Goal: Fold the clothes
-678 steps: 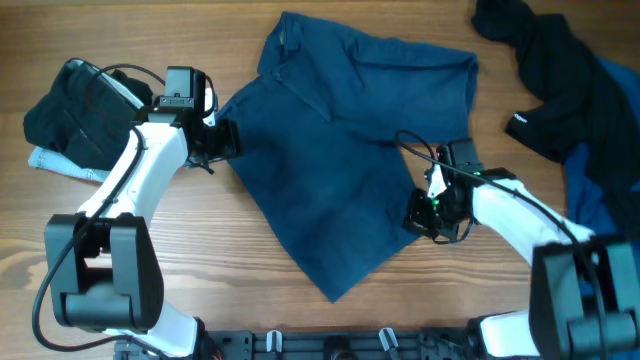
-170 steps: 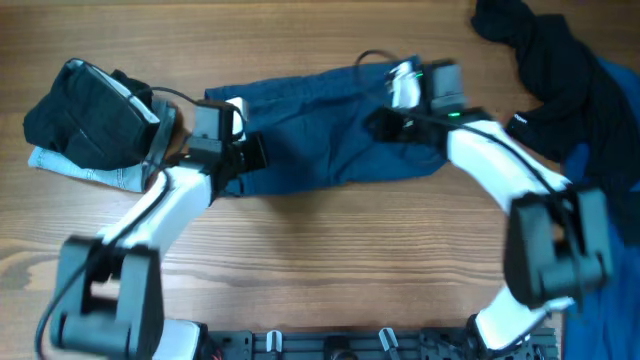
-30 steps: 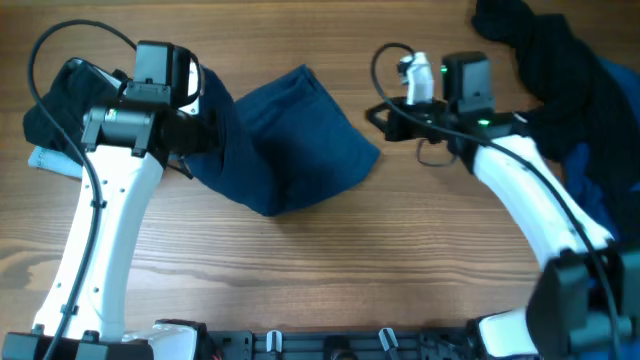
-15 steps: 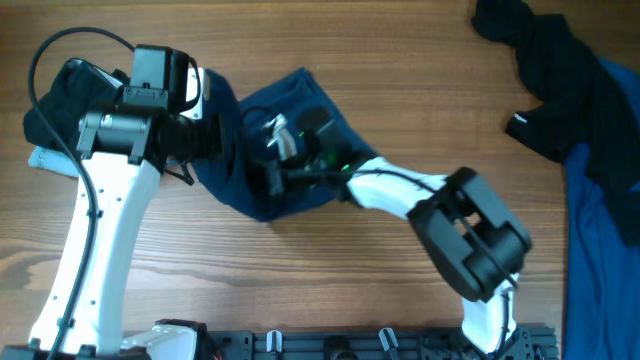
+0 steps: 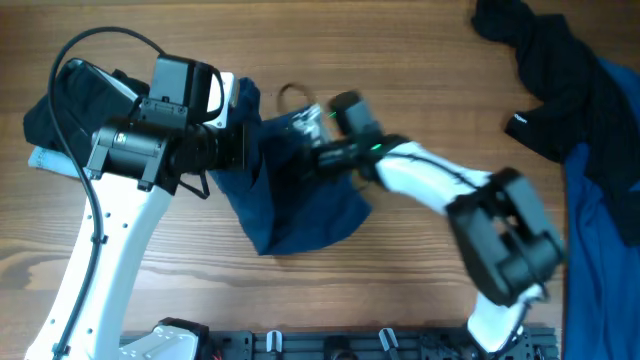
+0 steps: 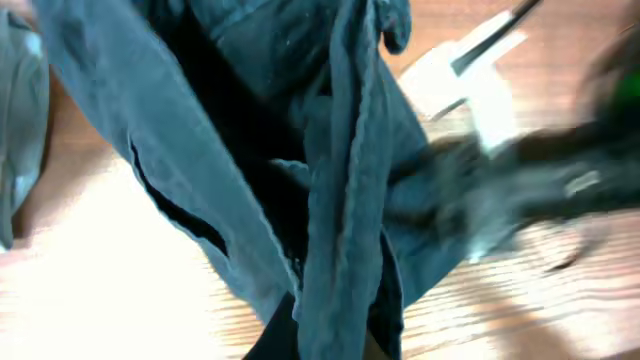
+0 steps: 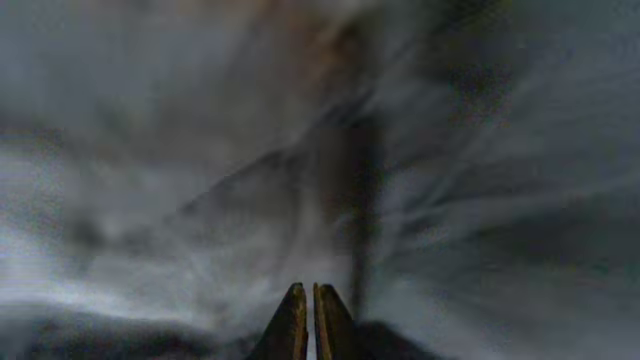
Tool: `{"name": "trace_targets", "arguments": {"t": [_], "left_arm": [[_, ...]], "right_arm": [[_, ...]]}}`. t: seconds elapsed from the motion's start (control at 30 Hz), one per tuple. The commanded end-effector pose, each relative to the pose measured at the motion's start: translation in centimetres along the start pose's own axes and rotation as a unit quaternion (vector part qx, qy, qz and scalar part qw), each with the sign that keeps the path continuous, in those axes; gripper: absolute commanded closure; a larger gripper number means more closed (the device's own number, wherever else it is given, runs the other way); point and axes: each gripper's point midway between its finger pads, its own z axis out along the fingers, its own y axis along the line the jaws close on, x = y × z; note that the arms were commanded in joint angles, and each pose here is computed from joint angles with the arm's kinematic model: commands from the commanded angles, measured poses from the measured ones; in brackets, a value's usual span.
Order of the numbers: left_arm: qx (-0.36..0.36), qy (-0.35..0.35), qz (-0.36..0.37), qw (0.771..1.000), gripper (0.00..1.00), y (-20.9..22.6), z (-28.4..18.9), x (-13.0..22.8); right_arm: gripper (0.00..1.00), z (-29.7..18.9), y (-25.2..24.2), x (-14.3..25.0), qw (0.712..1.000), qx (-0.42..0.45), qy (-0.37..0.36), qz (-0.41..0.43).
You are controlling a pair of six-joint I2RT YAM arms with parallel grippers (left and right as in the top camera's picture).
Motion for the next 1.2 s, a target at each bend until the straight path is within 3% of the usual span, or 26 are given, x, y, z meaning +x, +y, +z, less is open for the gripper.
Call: {"name": "trace_targets", "arguments": {"t": [0.0,0.1,0.23,0.47,0.57,0.63,0.67,0.7,0.77,0.83,0.9,0.97,1.0,1.1,1.13,1.17], "left_arm": [[0.023,-0.003,0.009,1.0,0.96,-1.1,-1.2,0.1],[0.046,0.012,0.03,0.998,0.96,-3.1,-0.3,0.5],[0.056,0.075,0.073,0.993,0.96,-6.3,3.4,2.2],[0.058,0.169,0.144,0.973,0.96,-12.4,15.0,5.5],[0.048,0.197,0.132,0.97,0.95,-13.4,19.0,7.2],[0.042,0.207,0.128,0.969,0.68,-13.4,19.4,7.8],[0.041,0.206,0.128,0.969,0.62,-13.4,18.9,7.7],[0.042,0.202,0.126,0.97,0.39,-13.3,18.0,7.2],[0.043,0.18,0.121,0.975,0.27,-13.1,15.3,5.6],[0.029,0.146,0.116,0.982,0.05,-12.2,12.7,3.7],[0.016,0.104,0.105,0.989,0.0,-10.7,10.1,1.8],[0.008,0.066,0.078,0.995,0.03,-8.6,7.4,0.0],[0.005,0.054,0.057,0.997,0.1,-7.3,6.5,-0.7],[0.01,0.056,-0.003,0.998,0.8,-4.4,5.7,-1.4],[0.015,0.067,-0.014,0.998,0.93,-3.9,6.3,-1.1],[0.015,0.078,-0.021,0.997,0.96,-3.4,7.0,-0.6]], "right_arm": [[0.96,-8.7,-1.7,-5.6,0.988,0.072,-0.131,-0.041],[0.96,-14.8,-1.6,-7.4,0.977,0.081,-0.194,-0.041],[0.95,-19.0,-2.3,-7.7,0.968,0.1,-0.23,-0.024],[0.96,-19.9,-4.8,-6.7,0.965,0.138,-0.222,0.011],[0.96,-20.1,-5.3,-6.6,0.963,0.153,-0.223,0.009],[0.96,-20.2,-5.6,-6.6,0.961,0.16,-0.223,0.013],[0.96,-20.1,-5.6,-6.5,0.962,0.16,-0.222,0.014],[0.96,-20.1,-5.6,-6.5,0.962,0.161,-0.221,0.011],[0.94,-20.1,-5.6,-6.4,0.962,0.165,-0.217,-0.005],[0.89,-20.0,-5.5,-6.3,0.963,0.166,-0.21,-0.033],[0.85,-19.5,-4.3,-6.1,0.966,0.144,-0.19,-0.101],[0.8,-19.1,-2.0,-5.4,0.964,0.096,-0.169,-0.18],[0.8,-19.0,-1.0,-5.0,0.962,0.078,-0.164,-0.205],[0.82,-18.5,0.8,-4.0,0.961,0.053,-0.15,-0.227],[0.82,-17.9,0.9,-3.3,0.964,0.051,-0.136,-0.221],[0.82,-17.0,0.6,-2.7,0.968,0.055,-0.12,-0.213]]}}
